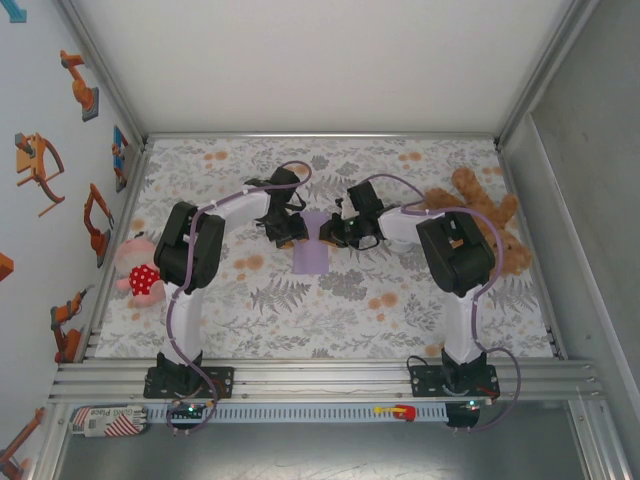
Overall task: Fold a paper plane with a square sheet of paper (pick it up from the middle)
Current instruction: Hold the square sheet of paper at the center of the table.
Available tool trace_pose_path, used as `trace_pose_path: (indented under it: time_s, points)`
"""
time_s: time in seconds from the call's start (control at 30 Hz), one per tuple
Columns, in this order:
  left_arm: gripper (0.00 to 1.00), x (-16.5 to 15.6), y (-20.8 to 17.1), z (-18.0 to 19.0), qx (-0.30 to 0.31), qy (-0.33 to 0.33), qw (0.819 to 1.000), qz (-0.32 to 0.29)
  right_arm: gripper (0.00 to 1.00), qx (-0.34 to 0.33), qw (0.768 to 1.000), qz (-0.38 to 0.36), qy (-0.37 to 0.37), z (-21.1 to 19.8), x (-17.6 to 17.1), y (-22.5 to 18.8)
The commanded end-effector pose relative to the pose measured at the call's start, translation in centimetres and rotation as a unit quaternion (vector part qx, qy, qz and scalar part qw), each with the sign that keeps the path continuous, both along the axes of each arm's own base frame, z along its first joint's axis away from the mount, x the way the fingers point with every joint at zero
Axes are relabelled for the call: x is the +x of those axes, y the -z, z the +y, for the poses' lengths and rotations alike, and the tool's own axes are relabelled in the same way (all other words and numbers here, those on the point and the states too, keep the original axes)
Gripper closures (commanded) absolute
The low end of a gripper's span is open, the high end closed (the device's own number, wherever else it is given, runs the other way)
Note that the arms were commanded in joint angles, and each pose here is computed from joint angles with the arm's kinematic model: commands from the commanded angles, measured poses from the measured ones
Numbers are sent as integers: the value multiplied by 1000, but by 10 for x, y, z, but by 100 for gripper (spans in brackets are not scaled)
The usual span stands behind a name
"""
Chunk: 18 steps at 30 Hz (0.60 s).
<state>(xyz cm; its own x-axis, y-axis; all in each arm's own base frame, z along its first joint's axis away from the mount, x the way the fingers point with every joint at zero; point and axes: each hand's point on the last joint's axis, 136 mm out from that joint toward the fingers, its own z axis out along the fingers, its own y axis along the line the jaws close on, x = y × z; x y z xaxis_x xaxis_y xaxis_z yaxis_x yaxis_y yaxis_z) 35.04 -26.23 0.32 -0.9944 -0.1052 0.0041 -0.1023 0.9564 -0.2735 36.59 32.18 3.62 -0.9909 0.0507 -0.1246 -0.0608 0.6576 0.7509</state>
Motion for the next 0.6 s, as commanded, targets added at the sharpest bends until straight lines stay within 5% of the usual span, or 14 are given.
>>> trace_pose_path:
  time_s: [0.0, 0.57]
  points:
    - [60, -73, 117, 35, 110, 34, 985, 127, 86, 8, 1000, -2, -19, 9, -1, -1]
    - [59, -73, 116, 34, 109, 19, 985, 136, 88, -9, 1000, 15, -22, 5, -6, 13]
